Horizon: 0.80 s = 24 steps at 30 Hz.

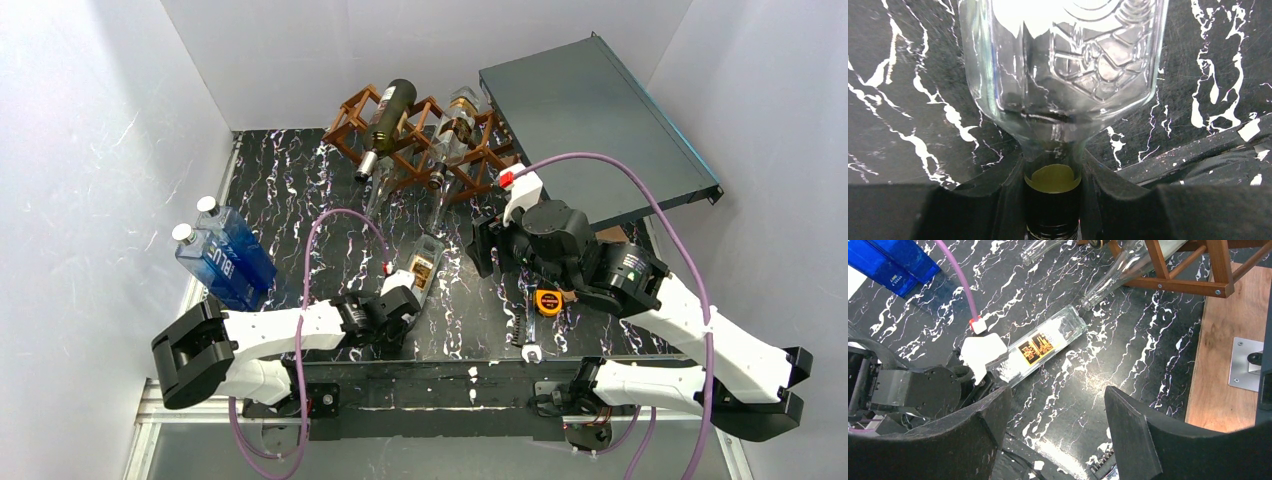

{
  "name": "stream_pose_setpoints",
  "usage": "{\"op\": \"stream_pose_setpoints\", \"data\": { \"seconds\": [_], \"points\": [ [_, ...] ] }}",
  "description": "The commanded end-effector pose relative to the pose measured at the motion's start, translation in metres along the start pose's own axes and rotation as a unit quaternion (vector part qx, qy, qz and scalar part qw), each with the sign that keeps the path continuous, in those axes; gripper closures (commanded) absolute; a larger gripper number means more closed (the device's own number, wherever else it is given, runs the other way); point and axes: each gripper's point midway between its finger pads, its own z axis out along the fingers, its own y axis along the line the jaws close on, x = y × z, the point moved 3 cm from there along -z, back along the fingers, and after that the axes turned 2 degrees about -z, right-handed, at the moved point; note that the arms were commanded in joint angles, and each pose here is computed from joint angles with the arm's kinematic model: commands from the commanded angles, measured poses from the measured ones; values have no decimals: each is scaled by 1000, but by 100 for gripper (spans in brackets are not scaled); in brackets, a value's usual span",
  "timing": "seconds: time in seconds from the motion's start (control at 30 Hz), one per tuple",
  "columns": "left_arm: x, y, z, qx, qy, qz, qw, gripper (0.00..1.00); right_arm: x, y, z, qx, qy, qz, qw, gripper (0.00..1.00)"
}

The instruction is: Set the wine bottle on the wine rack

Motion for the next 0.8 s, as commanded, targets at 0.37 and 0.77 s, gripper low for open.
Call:
{"op": "stream_pose_setpoints", "data": {
  "seconds": [0.37, 0.77],
  "points": [
    [11, -3, 2, 16, 17, -47, 999, 66, -12, 2, -7, -10, -30, 12, 999, 22],
    [-3, 5, -8, -22, 14, -25, 999, 33, -11, 3, -7, -12, -28, 12, 999, 22]
  ]
}}
